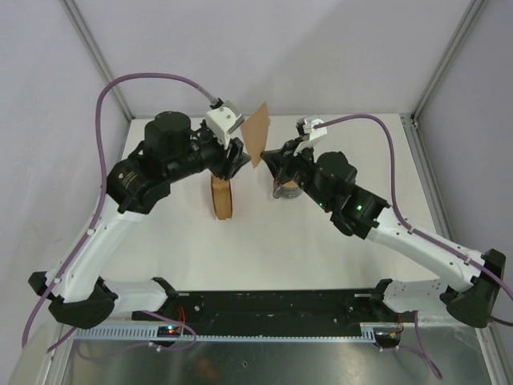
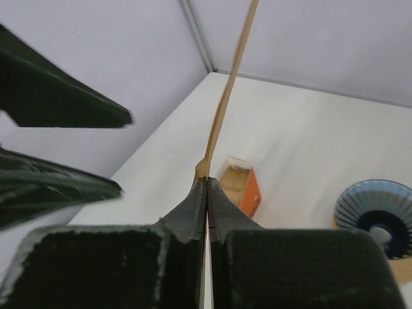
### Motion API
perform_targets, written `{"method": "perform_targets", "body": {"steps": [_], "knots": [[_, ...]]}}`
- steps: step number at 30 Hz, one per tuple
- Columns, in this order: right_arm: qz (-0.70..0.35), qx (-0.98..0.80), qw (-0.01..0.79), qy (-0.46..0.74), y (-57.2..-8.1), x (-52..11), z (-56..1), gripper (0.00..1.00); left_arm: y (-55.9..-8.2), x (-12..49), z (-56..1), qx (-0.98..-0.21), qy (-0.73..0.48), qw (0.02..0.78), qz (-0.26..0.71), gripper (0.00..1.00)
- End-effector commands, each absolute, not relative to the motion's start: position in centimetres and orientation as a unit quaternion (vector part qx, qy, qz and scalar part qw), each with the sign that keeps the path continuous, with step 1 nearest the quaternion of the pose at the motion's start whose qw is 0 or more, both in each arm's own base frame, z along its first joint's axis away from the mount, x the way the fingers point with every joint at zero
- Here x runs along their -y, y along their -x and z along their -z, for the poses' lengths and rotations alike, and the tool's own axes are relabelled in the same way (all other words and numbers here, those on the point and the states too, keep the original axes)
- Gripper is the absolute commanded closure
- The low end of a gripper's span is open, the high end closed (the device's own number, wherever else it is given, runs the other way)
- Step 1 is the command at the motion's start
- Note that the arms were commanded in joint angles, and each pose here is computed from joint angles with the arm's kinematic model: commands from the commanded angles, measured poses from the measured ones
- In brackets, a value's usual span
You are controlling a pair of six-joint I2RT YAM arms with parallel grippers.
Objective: Place the coffee filter in the dripper
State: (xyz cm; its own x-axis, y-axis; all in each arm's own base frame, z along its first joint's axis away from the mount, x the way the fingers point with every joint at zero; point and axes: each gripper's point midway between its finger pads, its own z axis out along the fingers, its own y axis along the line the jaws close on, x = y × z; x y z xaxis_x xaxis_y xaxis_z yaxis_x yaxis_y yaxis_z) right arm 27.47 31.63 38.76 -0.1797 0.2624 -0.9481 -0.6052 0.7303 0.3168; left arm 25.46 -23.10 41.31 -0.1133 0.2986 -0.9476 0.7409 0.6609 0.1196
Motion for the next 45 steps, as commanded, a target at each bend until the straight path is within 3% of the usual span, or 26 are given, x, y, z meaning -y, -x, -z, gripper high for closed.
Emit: {"method": "perform_targets", "body": {"steps": [1, 4, 9, 21, 31, 38, 45], "knots": [[-0.396, -0.653, 0.641, 0.077, -27.4, -32.9, -41.3, 1.0, -25.1, 25.5, -41.0, -0.707, -0.384, 0.539, 0.247, 0.4], [-0.403, -0.656, 0.634, 0.073, -27.2, -33.5, -41.0, 1.0, -25.7, 25.6, -41.1, -0.704, -0.386, 0.548, 0.238, 0.35], [-0.411, -0.656, 0.629, 0.073, -26.9, -34.2, -40.8, 1.0, -26.2, 25.8, -39.8, -0.711, -0.391, 0.542, 0.221, 0.36], [-0.428, -0.648, 0.624, 0.092, -26.2, -34.9, -41.2, 1.0, -27.7, 24.4, -39.3, -0.718, -0.385, 0.556, 0.164, 0.96], [-0.426, -0.665, 0.61, 0.064, -28.4, -34.1, -39.2, 1.0, -28.7, 22.6, -40.4, -0.722, -0.361, 0.579, 0.119, 1.0], [-0.417, -0.665, 0.616, 0.062, -29.1, -33.8, -38.6, 1.0, -29.2, 21.1, -39.3, -0.735, -0.346, 0.578, 0.081, 0.98], [-0.418, -0.662, 0.615, 0.094, -28.5, -34.6, -38.4, 1.0, -27.8, 22.1, -41.3, -0.725, -0.333, 0.585, 0.148, 0.4]]}}
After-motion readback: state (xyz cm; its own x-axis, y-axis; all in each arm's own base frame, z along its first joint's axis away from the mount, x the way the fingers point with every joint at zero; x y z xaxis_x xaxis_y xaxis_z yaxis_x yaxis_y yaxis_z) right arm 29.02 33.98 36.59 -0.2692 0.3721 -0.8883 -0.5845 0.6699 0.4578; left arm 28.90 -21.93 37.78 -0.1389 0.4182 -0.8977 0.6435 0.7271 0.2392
